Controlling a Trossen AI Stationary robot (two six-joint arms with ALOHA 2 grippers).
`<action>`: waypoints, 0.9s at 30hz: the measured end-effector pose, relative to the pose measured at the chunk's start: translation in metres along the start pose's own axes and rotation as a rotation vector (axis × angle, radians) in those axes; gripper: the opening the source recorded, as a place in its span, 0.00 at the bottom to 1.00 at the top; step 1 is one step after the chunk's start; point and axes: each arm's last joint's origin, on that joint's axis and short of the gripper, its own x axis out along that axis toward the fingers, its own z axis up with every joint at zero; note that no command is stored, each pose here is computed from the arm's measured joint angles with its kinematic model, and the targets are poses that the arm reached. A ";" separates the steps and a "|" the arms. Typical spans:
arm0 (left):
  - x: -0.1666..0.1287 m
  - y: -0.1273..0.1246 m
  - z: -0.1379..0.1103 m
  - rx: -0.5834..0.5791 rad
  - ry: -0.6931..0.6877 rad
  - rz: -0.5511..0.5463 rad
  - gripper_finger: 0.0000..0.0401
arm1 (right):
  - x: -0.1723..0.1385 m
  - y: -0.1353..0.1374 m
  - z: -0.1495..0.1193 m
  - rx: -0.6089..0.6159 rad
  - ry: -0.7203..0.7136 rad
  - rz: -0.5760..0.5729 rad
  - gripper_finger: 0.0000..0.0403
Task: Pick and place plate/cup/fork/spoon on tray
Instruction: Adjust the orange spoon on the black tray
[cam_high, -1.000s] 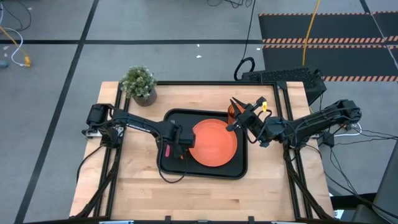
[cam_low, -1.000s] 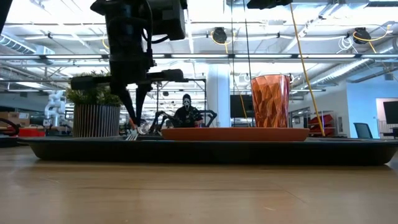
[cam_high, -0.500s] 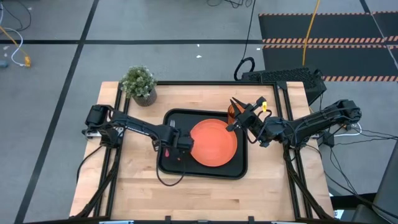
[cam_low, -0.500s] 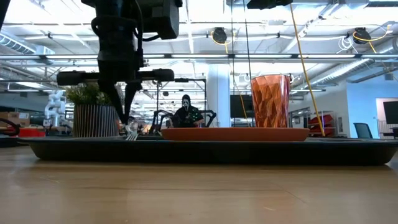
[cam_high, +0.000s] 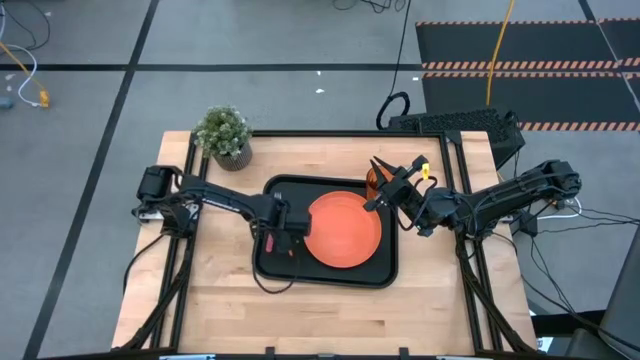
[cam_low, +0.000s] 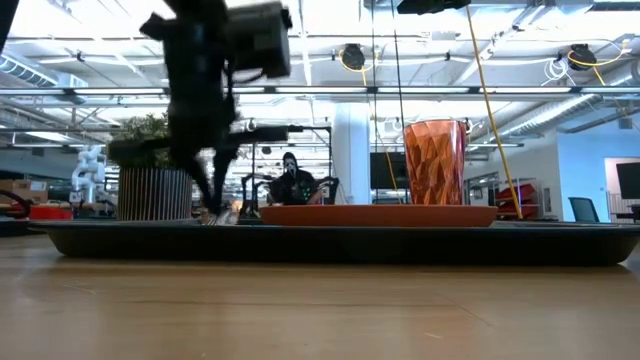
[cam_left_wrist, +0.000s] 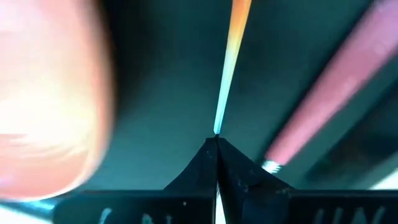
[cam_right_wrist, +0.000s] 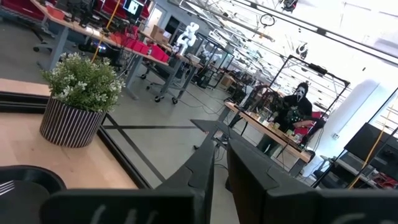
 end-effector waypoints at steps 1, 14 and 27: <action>0.004 -0.002 -0.002 0.008 0.010 -0.007 0.00 | 0.000 0.000 0.000 -0.001 0.000 0.000 0.09; 0.027 -0.010 -0.019 -0.028 0.028 0.006 0.14 | 0.000 0.000 0.000 -0.006 0.000 0.000 0.09; 0.027 -0.004 -0.018 0.019 0.035 0.068 0.20 | 0.000 0.000 0.000 -0.007 0.000 0.000 0.09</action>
